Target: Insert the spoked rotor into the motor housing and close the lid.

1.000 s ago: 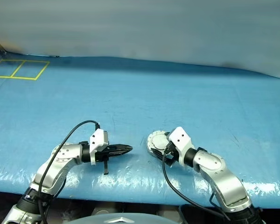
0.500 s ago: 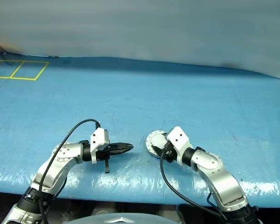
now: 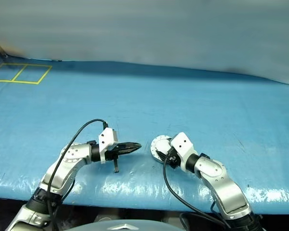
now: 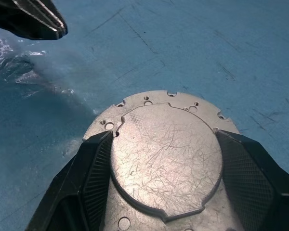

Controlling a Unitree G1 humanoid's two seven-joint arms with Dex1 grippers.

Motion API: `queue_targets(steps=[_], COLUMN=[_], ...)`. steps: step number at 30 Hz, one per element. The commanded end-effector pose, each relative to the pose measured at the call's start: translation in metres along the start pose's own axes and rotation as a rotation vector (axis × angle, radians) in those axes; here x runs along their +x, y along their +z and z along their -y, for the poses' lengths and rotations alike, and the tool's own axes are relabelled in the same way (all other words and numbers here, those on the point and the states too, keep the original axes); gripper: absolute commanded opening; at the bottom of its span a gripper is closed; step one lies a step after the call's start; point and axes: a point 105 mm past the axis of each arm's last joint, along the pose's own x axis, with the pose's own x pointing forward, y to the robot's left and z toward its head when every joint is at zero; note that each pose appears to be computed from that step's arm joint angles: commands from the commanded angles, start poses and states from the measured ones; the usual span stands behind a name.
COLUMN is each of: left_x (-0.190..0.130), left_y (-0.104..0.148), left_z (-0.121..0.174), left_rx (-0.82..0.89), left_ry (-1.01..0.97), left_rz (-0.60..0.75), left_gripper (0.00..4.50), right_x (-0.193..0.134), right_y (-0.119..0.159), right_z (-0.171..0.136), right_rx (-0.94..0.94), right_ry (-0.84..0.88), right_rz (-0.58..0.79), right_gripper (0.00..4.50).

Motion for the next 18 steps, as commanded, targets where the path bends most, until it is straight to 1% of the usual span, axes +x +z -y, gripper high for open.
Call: queue_targets(steps=[1, 7, 11, 13, 18], left_x=[0.012, 0.027, 0.036, 0.039, 0.046], left_y=[0.006, 0.000, -0.005, -0.012, -0.015], left_z=[0.002, 0.004, 0.000, -0.002, 0.008], left_rx=[0.037, 0.073, 0.061, 0.048, 0.048], left_ry=[-0.022, -0.054, -0.050, -0.043, -0.107], left_rz=[0.024, 0.006, -0.008, -0.031, -0.022], left_gripper=[0.00, 0.00, 0.00, 0.00, 0.00], right_x=[-0.001, 0.001, 0.000, -0.001, -0.003], right_y=[-0.036, -0.031, -0.032, -0.031, -0.033], right_z=[-0.003, -0.003, -0.004, -0.006, -0.005], right_rx=[0.050, 0.056, 0.059, 0.063, 0.068], right_ry=[0.001, -0.001, -0.008, -0.008, -0.027], right_rz=[-0.138, -0.116, -0.115, -0.112, -0.116], right_gripper=[3.02, 3.02, 3.02, 3.02, 3.02])
